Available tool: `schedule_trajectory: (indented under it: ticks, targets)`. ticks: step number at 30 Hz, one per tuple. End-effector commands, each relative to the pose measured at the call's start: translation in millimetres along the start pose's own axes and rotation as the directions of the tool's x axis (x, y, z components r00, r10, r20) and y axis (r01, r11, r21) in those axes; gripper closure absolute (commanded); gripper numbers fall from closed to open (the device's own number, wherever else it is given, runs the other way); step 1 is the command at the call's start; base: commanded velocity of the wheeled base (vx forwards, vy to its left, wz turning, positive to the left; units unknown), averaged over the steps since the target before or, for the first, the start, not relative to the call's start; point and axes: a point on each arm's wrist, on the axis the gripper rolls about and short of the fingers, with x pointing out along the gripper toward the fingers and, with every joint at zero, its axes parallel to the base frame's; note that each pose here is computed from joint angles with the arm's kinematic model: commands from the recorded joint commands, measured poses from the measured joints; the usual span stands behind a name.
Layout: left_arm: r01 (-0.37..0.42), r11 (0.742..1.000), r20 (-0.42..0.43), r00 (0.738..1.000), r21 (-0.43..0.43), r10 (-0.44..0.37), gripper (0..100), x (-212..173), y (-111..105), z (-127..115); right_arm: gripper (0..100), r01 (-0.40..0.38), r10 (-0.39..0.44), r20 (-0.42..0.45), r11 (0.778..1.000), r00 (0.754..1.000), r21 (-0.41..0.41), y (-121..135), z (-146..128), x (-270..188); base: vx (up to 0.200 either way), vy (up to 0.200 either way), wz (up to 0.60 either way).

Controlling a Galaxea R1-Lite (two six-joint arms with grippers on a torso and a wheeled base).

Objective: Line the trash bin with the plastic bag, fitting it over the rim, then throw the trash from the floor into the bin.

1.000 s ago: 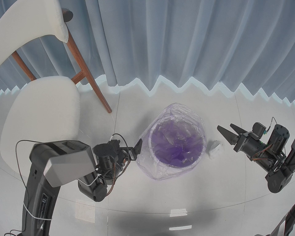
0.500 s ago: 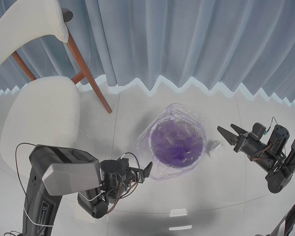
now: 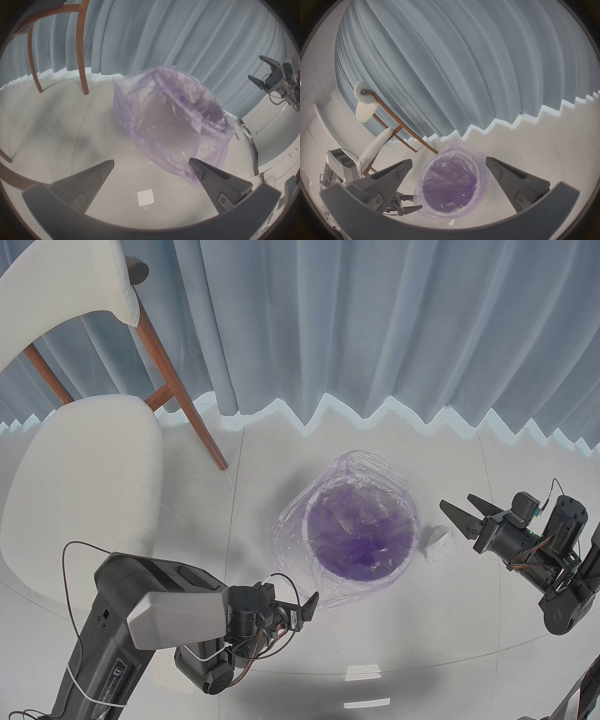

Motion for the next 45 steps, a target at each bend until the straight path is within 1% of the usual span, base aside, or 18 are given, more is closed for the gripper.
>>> schedule_trajectory:
  ticks: [1,8,13,18,19,22,23,24,25,26,27,30,32,36,41,43,44,45]
  targets:
    - [-0.023,1.000,-0.043,0.999,0.008,0.023,0,9.0,7.2,-24.3,0,-0.014,0.014,0.000,1.000,1.000,-0.003,3.1,-2.6,1.3,0.000,0.000,0.00]
    - [-0.029,1.000,-0.049,0.998,0.007,0.029,0,9.0,8.9,-26.2,0,-0.011,0.011,-0.005,1.000,1.000,0.001,2.6,-4.0,1.6,0.000,0.000,0.00]
    - [-0.030,1.000,-0.049,0.998,0.007,0.030,0,9.1,9.5,-26.1,0,0.002,-0.001,-0.050,1.000,0.999,0.014,-1.6,-16.0,3.8,0.000,0.000,0.00]
    - [-0.028,0.999,-0.035,0.999,0.019,0.029,0,10.9,8.2,-24.2,0,0.003,-0.003,-0.055,1.000,0.998,0.004,-2.3,-17.6,4.3,0.000,0.000,0.00]
    - [-0.027,0.999,-0.024,0.999,0.026,0.028,0,9.1,7.2,-18.8,0,0.003,-0.003,-0.057,1.000,0.998,0.005,-2.2,-17.9,4.1,0.000,0.000,0.00]
    - [0.001,1.000,0.085,0.996,0.009,-0.001,0,-12.9,-3.0,38.3,0,0.003,-0.003,-0.055,1.000,0.998,0.004,-1.7,-17.2,3.1,0.000,0.000,0.00]
    - [0.004,1.000,0.100,0.995,0.006,-0.005,0,-18.2,-3.7,47.0,0,0.003,-0.003,-0.057,1.000,0.998,0.005,-1.9,-17.6,3.3,0.000,0.000,0.00]
    - [0.018,1.000,0.154,0.988,-0.006,-0.016,0,-35.9,-5.4,75.0,0,0.005,-0.005,-0.064,1.000,0.998,0.009,-2.1,-19.2,2.7,0.000,0.000,0.00]
    - [0.023,1.000,0.171,0.985,-0.006,-0.022,0,-41.3,-6.0,83.1,0,0.005,-0.005,-0.064,1.000,0.998,0.009,-2.1,-19.2,2.7,0.000,0.000,0.00]
    - [0.052,0.999,0.238,0.970,-0.011,-0.048,0,-58.9,-8.7,111.1,0,0.007,-0.006,-0.069,1.000,0.998,0.012,-2.6,-20.7,2.9,0.000,0.000,0.00]
    - [0.074,0.997,0.273,0.960,-0.009,-0.069,0,-70.1,-10.3,125.4,0,0.011,-0.009,-0.082,1.000,0.997,0.015,-3.3,-23.8,2.4,0.000,0.000,0.00]
    - [0.119,0.993,0.330,0.937,0.004,-0.114,0,-90.6,-13.5,148.2,0,0.016,-0.014,-0.101,1.000,0.995,0.021,-4.7,-28.8,2.5,0.000,0.000,0.00]
    - [0.136,0.990,0.400,0.906,0.035,-0.139,0,-107.1,-18.0,170.3,0,0.022,-0.019,-0.113,0.999,0.993,0.025,-6.5,-32.7,4.3,0.000,0.000,0.00]
    - [0.156,0.987,0.462,0.872,0.050,-0.161,0,-121.3,-23.0,189.1,0,0.052,-0.049,-0.114,0.998,0.992,0.027,-8.1,-34.7,5.3,0.000,0.000,0.00]
    - [0.208,0.977,0.539,0.818,0.053,-0.203,0,-135.1,-30.0,212.8,0,0.112,-0.107,-0.102,0.993,0.989,0.043,-12.4,-34.3,5.0,0.000,0.000,0.00]
    - [0.208,0.977,0.539,0.818,0.053,-0.203,0,-135.1,-30.0,212.8,0,0.112,-0.107,-0.102,0.993,0.989,0.043,-12.4,-34.3,5.0,0.000,0.000,0.00]
    - [0.263,0.960,0.607,0.750,0.091,-0.263,0,-166.8,-32.2,236.8,0,0.181,-0.176,-0.110,0.982,0.978,0.043,-18.2,-34.5,6.6,0.000,0.000,0.00]
    - [0.275,0.956,0.618,0.735,0.105,-0.279,0,-176.2,-31.4,241.9,0,0.222,-0.217,-0.107,0.974,0.970,0.042,-23.0,-32.1,8.5,0.000,0.000,0.00]
